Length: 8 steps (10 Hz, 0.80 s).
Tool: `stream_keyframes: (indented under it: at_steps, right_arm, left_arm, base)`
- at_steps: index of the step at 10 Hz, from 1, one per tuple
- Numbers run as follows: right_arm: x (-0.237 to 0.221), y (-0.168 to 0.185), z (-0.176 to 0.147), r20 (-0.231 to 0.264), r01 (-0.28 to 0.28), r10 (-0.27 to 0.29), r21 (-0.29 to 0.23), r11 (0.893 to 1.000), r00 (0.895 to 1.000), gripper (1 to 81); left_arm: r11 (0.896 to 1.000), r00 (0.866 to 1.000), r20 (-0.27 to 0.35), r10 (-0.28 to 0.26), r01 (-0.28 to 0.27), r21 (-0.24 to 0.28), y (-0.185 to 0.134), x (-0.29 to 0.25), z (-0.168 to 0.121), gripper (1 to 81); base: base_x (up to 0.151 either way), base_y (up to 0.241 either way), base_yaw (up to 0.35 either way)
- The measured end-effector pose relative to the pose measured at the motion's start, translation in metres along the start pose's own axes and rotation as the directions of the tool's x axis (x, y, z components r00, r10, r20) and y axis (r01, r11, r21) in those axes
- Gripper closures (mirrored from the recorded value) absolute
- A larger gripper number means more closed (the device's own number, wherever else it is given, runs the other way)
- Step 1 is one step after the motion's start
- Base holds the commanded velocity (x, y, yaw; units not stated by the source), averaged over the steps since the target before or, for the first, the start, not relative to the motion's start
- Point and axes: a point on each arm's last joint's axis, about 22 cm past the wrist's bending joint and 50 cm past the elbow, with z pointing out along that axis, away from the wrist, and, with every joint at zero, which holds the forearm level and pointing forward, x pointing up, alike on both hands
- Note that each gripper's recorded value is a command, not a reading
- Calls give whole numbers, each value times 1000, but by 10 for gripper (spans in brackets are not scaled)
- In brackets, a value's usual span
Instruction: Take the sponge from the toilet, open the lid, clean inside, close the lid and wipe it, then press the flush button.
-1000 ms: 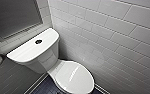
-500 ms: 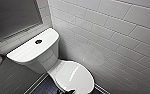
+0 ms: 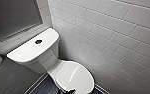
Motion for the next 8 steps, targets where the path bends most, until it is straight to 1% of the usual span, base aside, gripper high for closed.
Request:
stream_keyframes:
  at_steps: [2,5,8]
  right_arm:
    - [3,0,-2,-3,1,-1,0,1000,1000,811]
    - [3,-2,-2,-2,1,-1,4,1000,1000,811]
    - [3,-2,-2,-3,2,-2,4,1000,1000,811]
  left_arm:
    - [1000,1000,-11,5,-5,11,-6,5,1,10]
    - [1000,1000,-14,7,-7,7,-2,8,2,10]
    - [1000,1000,-15,-6,6,6,-2,9,3,10]
  base:
    - [0,0,0]
    - [0,0,0]
    - [0,0,0]
